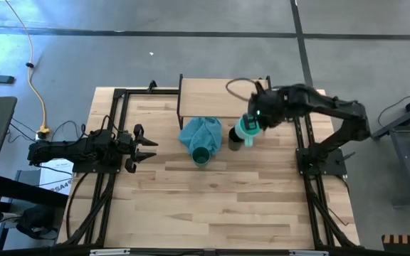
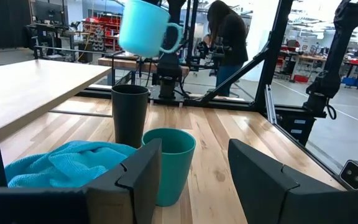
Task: Stack small to large cups/mugs on shelf
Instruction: Put the blue cup on the shelf
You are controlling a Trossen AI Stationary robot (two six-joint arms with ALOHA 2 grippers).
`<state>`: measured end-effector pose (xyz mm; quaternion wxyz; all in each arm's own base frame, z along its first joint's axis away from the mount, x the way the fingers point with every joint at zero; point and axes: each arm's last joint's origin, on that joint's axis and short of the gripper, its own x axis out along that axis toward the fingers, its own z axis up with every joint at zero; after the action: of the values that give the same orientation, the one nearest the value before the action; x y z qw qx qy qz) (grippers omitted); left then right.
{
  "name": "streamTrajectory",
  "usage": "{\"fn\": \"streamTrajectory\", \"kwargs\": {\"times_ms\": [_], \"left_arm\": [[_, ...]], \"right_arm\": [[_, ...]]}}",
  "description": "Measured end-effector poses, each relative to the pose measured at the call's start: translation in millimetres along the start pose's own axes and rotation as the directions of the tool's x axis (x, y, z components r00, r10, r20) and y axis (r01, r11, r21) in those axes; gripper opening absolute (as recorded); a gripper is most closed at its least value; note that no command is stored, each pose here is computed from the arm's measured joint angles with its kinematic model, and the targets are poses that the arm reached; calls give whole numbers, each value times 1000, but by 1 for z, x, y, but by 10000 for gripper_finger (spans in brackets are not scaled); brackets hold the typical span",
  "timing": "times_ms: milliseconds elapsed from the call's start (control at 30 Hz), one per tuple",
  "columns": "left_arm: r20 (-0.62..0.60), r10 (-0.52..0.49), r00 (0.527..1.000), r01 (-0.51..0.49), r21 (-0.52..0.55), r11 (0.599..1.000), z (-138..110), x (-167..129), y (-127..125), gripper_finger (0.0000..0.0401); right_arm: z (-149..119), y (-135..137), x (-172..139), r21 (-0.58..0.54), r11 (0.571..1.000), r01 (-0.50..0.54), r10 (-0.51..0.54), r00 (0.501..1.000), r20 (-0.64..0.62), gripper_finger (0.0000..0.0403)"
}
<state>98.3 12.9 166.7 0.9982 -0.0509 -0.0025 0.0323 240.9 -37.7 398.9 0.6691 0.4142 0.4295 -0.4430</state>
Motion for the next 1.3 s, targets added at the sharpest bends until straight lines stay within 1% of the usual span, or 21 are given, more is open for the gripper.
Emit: {"fn": "streamTrajectory", "kwargs": {"times_ms": [267,467,667,1000,1200,1300], "left_arm": [[0,0,1000,0,0,1000,0,0,0,175],[0,0,1000,0,0,1000,0,0,0,175],[0,0,1000,0,0,1000,0,0,0,175],[0,0,1000,0,0,1000,0,0,0,175],[0,0,1000,0,0,1000,0,0,0,175],[0,0,1000,0,0,1000,0,0,0,175]], "right_arm": [[48,-26,-5,31,1000,-6,5,1000,29,0],[72,-45,-7,46,999,-10,8,999,32,0],[87,-60,-5,53,999,-10,9,1000,20,0],[105,-78,-2,66,998,-16,13,999,43,0],[117,-84,-2,60,997,-56,51,995,85,0],[122,-86,2,53,997,-51,47,996,82,0]]}}
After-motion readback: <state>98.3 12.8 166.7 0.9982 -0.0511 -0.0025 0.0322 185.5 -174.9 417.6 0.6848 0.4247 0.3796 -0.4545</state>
